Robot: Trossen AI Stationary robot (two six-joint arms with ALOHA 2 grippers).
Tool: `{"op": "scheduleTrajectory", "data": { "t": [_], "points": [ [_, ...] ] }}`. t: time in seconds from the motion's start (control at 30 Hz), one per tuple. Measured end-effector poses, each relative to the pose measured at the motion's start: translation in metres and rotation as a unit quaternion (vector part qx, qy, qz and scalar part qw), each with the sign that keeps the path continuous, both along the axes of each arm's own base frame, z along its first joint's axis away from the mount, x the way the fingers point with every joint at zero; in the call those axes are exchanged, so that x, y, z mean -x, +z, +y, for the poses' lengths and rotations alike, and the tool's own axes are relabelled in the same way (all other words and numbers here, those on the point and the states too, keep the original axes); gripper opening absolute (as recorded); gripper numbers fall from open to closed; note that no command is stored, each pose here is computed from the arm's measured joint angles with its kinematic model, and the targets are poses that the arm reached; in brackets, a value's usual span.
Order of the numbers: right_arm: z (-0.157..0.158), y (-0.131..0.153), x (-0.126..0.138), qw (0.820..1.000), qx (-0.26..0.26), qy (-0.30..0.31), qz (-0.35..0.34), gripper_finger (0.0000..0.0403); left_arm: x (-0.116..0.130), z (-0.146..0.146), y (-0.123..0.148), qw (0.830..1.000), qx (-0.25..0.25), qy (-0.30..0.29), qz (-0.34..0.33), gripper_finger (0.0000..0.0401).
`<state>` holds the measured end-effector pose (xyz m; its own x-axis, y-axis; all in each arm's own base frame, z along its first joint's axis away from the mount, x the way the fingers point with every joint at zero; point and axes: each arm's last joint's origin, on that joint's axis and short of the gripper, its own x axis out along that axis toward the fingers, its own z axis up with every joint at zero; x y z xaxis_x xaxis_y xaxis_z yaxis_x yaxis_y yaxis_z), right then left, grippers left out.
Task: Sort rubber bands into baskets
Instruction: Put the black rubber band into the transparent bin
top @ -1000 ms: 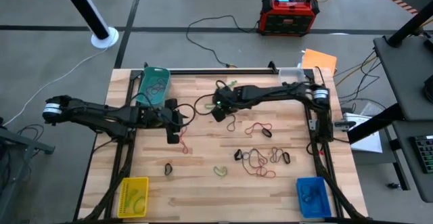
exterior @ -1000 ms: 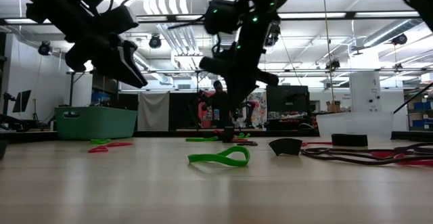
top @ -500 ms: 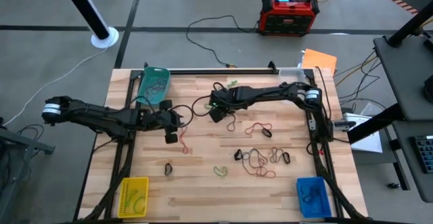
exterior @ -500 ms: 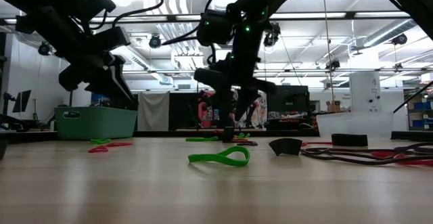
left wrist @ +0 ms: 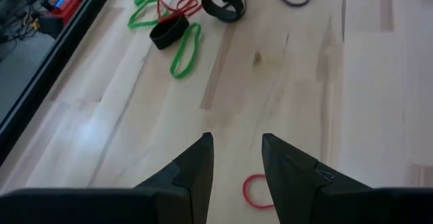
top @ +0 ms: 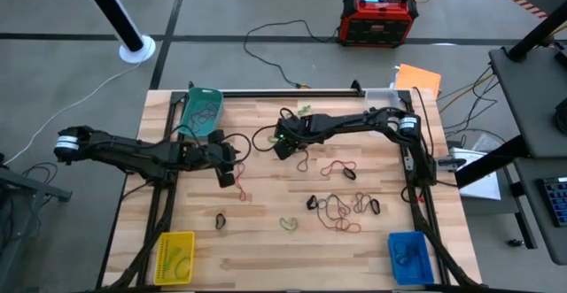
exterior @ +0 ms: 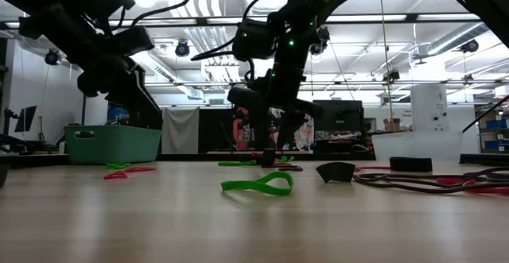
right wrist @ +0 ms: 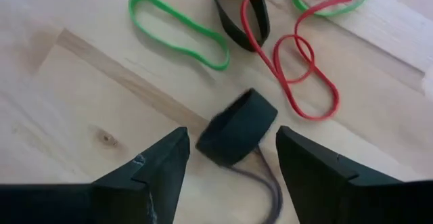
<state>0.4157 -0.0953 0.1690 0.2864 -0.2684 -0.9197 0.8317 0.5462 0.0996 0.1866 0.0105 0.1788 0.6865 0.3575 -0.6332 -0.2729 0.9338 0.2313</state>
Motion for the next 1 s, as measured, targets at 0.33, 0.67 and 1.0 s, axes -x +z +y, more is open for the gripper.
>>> {"op": "scheduleTrajectory", "data": {
  "t": [0.33, 0.67, 1.0],
  "points": [
    [0.000, -0.014, 0.002, 1.000, -0.002, -0.012, -0.013, 0.0181, -0.002, 0.000, 0.002, 1.000, -0.001, -0.001, -0.013, 0.0111],
    [-0.002, -0.016, 0.002, 1.000, 0.005, -0.009, -0.017, 0.0064, -0.002, 0.001, 0.003, 1.000, -0.020, -0.006, -0.013, 0.0111],
    [-0.001, -0.021, 0.006, 1.000, 0.007, 0.003, -0.002, 0.0009, -0.004, 0.001, 0.005, 0.999, -0.033, -0.016, -0.018, 0.0111]
  ]
}}
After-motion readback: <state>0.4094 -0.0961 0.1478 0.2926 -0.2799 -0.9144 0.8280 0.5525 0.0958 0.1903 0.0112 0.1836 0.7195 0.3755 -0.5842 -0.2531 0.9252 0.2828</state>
